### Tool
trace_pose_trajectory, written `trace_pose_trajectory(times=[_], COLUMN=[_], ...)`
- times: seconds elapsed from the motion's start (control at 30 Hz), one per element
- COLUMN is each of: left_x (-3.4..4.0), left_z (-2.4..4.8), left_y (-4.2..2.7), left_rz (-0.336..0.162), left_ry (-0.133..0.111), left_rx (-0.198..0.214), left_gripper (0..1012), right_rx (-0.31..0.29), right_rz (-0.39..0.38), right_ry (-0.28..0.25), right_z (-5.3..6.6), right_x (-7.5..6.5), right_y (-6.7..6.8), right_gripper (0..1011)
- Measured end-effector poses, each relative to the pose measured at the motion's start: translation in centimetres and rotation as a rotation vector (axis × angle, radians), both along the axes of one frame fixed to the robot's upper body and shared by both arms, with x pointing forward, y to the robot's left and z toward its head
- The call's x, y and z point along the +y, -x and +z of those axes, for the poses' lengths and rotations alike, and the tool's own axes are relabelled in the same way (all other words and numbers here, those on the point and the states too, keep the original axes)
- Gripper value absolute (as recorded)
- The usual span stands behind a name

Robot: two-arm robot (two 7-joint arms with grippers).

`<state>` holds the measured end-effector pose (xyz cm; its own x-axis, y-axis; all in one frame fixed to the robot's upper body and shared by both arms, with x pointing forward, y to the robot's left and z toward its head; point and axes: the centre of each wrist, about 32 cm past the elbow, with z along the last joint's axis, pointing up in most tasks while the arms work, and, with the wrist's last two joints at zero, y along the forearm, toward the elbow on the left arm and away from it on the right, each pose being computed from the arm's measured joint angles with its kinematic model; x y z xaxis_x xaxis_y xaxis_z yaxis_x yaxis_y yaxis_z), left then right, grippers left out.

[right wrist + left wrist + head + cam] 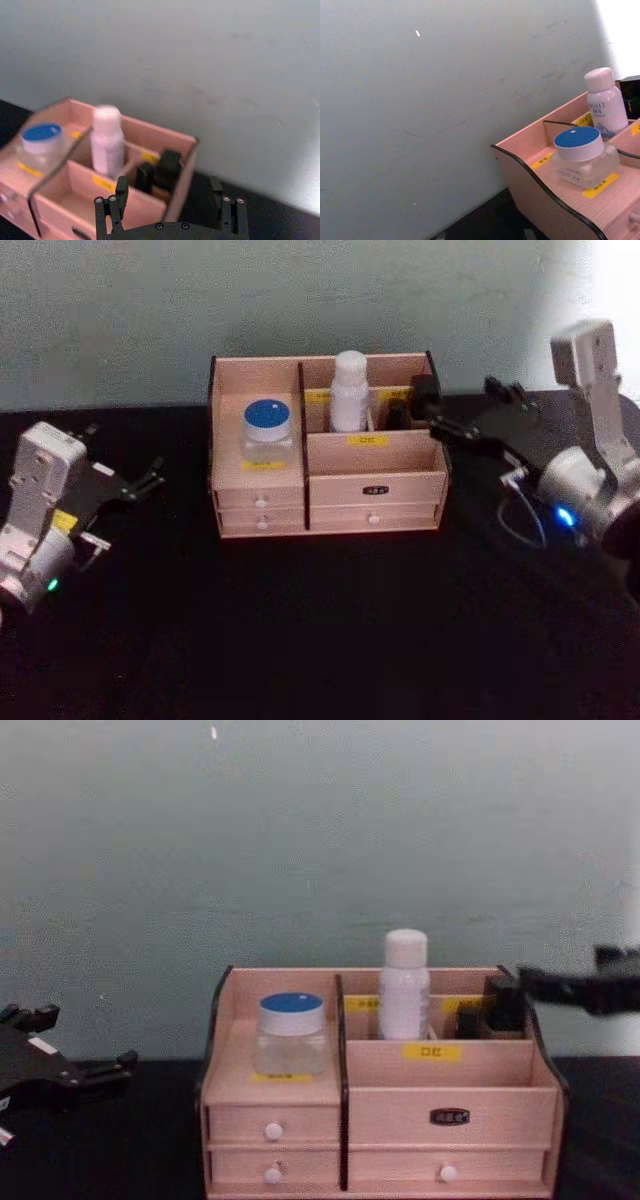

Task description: Pick up the facial cleanser and watermelon frost from the table and place them into the tiered storage box.

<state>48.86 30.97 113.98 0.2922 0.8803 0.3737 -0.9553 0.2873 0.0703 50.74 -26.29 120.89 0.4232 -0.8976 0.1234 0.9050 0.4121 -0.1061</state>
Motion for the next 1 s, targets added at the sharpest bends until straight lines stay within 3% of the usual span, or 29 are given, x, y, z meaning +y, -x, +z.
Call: trace_pose_trajectory(times=[0.23,0.4,0.7,1.0], left_x=[0.00,0.00,0.00,0.00], left_z=[0.00,0.00,0.00,0.00], left_y=[0.00,0.00,0.00,0.00], left_rz=[0.000,0.000,0.000,0.000], left_ry=[0.000,0.000,0.000,0.000], left_rx=[0.000,0.000,0.000,0.000], left_gripper=[1001,1001,1001,1001], right_rx=[0.029,0.006,0.017,0.050], right_rz=[-0.103,-0.148,-0.201,-0.213], right_ry=[-0.021,-0.036,-0.018,-0.007], right_z=[-2.9,-4.0,-6.1,-7.0], right_x=[-1.1,-1.4,-1.0,-0.6], right_y=[2.5,3.4,3.8,3.5], right_gripper=[1002,1002,1003,1002])
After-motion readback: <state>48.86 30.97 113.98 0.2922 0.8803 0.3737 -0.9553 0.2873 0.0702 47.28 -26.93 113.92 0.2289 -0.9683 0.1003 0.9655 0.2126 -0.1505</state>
